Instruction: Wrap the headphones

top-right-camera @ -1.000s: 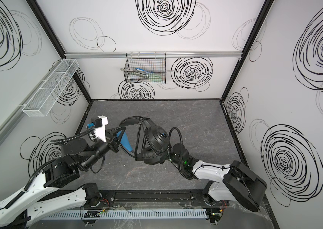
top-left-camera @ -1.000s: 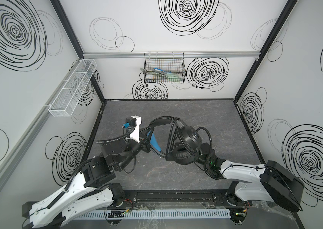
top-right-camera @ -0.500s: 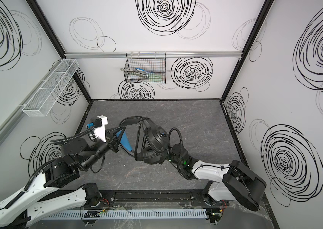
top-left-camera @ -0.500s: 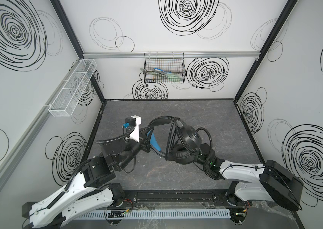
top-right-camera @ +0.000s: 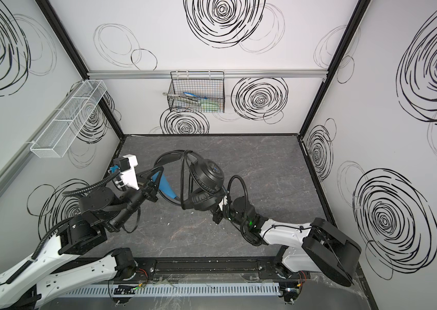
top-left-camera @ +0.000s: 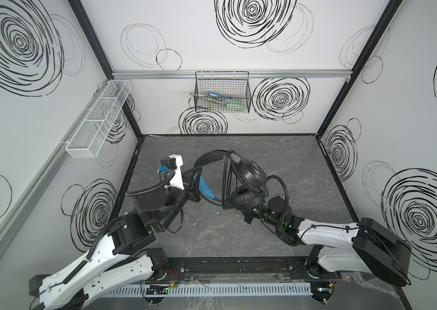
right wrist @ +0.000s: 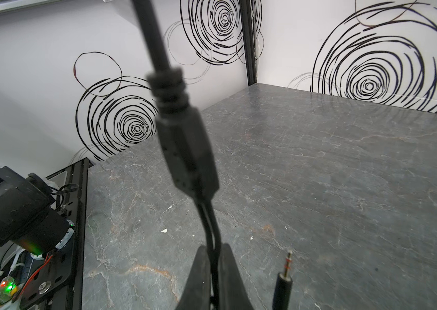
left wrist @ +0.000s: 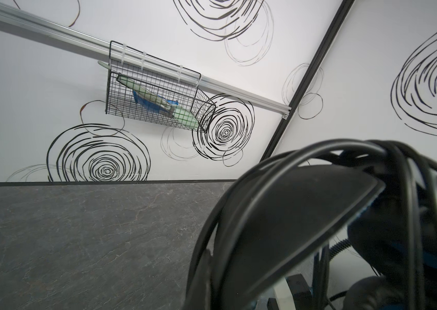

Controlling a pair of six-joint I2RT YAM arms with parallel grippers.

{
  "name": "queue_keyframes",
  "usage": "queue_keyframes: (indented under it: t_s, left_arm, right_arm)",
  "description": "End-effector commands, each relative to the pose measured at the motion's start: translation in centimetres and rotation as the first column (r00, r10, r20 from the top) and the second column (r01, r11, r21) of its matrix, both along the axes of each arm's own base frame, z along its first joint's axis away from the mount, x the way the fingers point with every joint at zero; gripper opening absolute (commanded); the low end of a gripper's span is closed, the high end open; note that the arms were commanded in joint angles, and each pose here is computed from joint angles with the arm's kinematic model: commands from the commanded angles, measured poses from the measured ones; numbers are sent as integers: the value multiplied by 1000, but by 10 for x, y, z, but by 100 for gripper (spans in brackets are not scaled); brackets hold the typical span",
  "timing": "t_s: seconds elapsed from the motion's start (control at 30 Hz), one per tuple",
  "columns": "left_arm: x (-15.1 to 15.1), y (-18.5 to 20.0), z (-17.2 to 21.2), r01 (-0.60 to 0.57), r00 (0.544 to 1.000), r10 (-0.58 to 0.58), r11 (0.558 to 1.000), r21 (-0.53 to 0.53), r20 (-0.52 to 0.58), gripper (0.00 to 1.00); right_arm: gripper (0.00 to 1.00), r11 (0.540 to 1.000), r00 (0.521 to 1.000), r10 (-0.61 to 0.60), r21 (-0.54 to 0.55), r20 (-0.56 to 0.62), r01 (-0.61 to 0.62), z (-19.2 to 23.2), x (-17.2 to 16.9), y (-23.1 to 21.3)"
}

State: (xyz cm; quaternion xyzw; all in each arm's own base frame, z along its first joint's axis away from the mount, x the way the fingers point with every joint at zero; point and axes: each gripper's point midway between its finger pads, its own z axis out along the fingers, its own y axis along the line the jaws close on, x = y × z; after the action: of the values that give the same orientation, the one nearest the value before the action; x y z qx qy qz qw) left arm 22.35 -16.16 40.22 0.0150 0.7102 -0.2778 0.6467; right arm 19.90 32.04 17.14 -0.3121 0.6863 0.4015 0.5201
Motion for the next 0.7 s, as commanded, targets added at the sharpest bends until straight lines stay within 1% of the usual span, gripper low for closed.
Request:
queue_keyframes:
  t_s: [0.0, 0.1, 0.3, 0.47, 0.67]
  left_arm:
    - [1, 24, 56, -74, 990, 105, 954, -290, 93, 0]
    - [7, 27, 54, -112, 987, 142, 947, -302, 80, 0]
    - [17, 27, 51, -169, 978, 198, 932, -320, 61, 0]
    - [27, 28, 43, -213, 970, 239, 926, -313, 45, 0]
    - [39, 33, 32, -259, 960, 279, 919, -298, 28, 0]
  right_arm:
    - [2, 1000, 1000, -25, 16, 18, 25, 3, -6, -3]
    - [0, 999, 998, -33, -10, 45, 34, 2, -12, 0]
    - [0, 995, 995, -52, -75, 86, 58, -3, -23, 9]
    - [0, 993, 994, -50, -101, 93, 59, -9, -31, 14]
    - [0, 986, 990, -28, -157, 142, 50, -10, -48, 28]
